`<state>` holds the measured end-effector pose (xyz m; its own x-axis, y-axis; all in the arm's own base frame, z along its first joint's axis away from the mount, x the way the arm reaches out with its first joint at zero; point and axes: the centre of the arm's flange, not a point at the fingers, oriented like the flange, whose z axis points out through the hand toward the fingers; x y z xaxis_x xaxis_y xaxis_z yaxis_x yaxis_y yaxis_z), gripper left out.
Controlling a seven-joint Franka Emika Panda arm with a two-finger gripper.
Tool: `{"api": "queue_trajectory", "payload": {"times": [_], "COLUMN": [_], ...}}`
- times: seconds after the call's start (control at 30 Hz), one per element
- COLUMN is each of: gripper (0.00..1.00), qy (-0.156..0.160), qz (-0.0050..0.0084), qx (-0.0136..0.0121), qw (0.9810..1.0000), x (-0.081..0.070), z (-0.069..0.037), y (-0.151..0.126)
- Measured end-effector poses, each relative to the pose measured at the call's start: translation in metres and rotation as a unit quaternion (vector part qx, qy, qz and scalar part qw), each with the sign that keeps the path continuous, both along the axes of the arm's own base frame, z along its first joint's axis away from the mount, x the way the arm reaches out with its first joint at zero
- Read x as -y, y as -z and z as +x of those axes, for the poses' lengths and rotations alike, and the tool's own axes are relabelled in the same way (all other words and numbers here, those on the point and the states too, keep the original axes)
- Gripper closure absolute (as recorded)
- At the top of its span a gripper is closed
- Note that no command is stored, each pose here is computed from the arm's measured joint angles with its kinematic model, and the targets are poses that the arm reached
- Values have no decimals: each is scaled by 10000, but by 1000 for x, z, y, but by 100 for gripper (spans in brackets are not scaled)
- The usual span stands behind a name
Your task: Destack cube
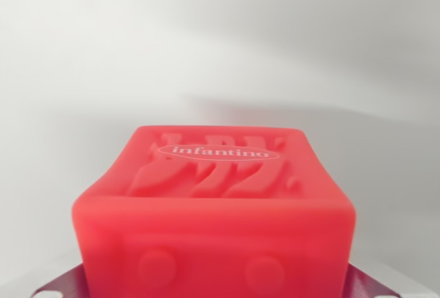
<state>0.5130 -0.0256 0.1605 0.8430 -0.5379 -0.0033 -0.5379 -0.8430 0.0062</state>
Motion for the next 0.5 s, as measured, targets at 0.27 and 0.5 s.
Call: {"api": "queue_trajectory", "payload": {"times": [0.27, 0.5], "gripper": [100, 100], "qy": [-3, -1], "qz": [-1, 0], "qx": [-2, 2], "qw": [10000, 10000], "x": [0, 0], "z": [0, 0], "y": [16, 28]}}
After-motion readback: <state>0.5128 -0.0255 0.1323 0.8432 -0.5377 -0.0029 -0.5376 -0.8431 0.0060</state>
